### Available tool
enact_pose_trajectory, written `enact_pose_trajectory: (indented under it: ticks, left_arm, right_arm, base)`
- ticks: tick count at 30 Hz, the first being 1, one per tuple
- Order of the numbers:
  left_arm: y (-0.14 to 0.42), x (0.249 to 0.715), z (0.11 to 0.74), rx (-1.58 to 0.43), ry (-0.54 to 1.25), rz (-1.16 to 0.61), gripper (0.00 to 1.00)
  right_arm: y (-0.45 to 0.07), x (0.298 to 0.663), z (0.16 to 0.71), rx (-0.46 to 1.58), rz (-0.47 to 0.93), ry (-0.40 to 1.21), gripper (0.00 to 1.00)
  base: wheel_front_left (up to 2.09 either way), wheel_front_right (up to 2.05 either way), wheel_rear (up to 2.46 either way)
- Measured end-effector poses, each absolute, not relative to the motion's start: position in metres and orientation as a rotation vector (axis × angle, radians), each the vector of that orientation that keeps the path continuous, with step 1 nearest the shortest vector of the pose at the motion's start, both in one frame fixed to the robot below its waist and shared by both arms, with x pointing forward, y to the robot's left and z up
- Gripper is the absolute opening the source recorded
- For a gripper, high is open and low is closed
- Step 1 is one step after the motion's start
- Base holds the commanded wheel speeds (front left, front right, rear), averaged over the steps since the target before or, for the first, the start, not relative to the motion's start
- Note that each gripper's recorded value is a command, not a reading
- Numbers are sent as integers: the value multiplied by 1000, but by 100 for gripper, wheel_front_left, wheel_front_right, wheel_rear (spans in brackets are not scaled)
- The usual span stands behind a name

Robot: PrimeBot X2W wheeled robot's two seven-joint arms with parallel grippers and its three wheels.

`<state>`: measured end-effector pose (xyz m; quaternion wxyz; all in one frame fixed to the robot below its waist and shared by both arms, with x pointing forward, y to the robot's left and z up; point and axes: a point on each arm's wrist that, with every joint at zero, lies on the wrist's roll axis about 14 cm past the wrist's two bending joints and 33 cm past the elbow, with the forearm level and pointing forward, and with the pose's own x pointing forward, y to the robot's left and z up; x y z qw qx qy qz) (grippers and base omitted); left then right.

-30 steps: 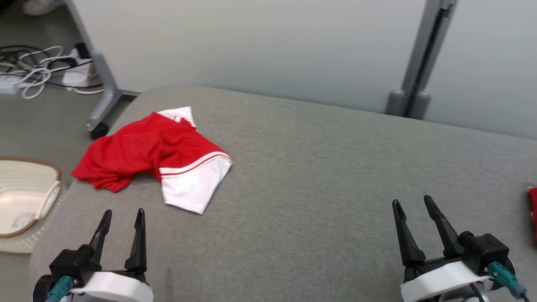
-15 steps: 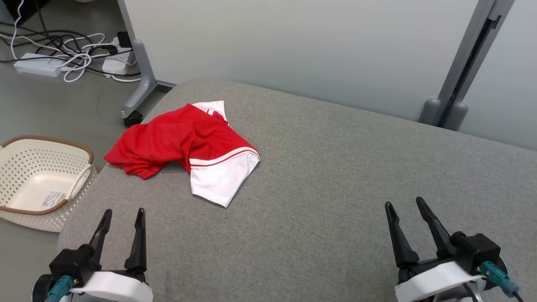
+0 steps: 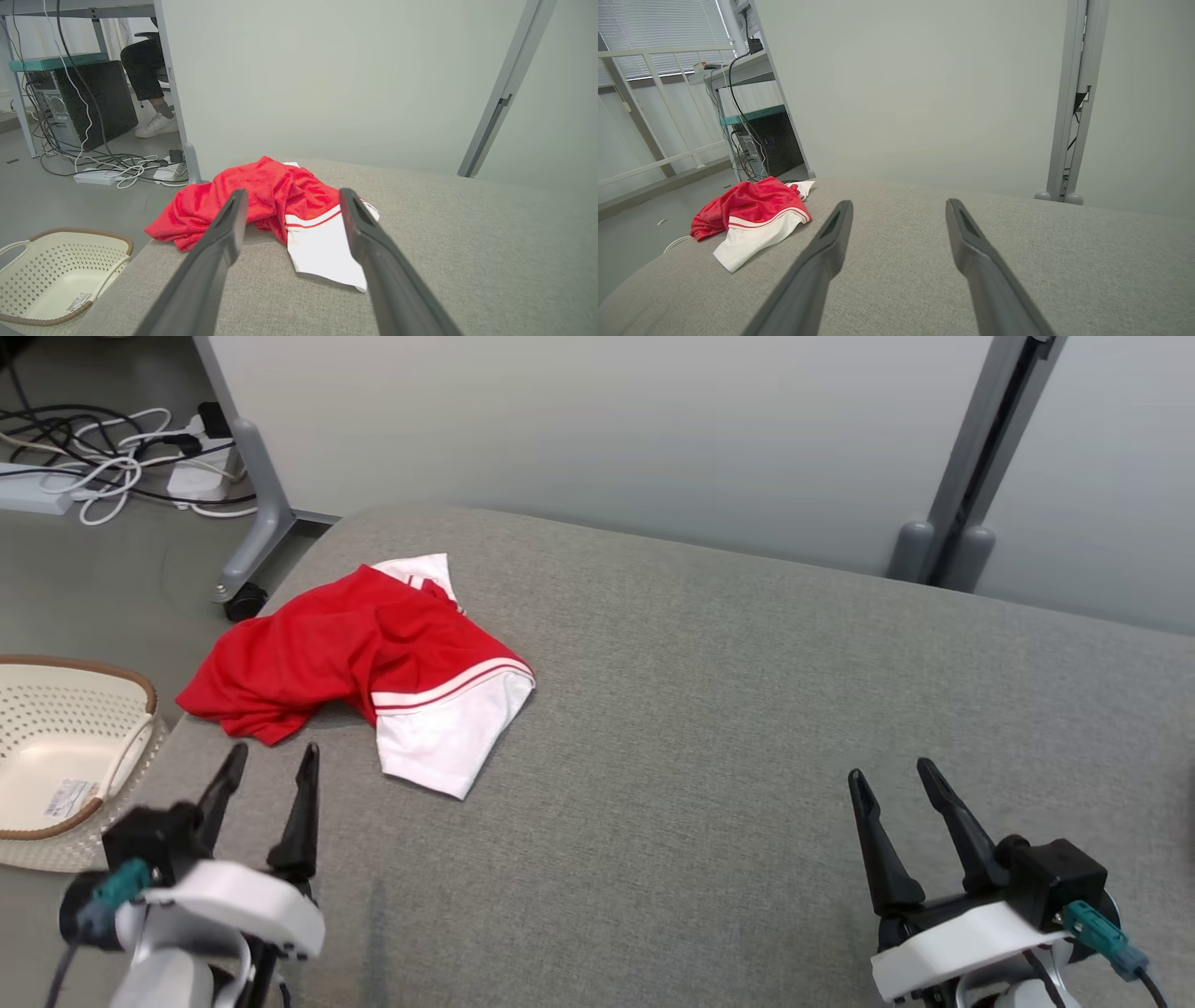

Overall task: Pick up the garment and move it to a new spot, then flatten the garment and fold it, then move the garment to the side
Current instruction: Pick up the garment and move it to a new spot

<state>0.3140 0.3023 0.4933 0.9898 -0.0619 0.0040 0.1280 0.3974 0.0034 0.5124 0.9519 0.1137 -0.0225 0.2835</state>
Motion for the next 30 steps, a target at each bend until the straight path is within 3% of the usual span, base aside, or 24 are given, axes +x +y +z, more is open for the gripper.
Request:
enact_pose_trajectory:
  ticks: [7, 15, 23, 30]
  left_arm:
    - [287, 368, 505, -123, 121, 120, 100]
    - [272, 420, 478, -125, 377, 4, 100]
    - [270, 449, 427, -115, 595, -22, 100]
    - [251, 444, 371, -133, 758, -41, 100]
  right_arm:
    - [-12, 407, 514, 230, 529, -60, 100]
    - [-38, 421, 513, 228, 453, -74, 100]
    - [-71, 432, 509, 215, 365, -79, 100]
    - [-94, 437, 498, 208, 302, -59, 100]
  base:
    - [0, 0, 0]
    - [0, 0, 0]
    - [0, 0, 0]
    - [0, 0, 0]
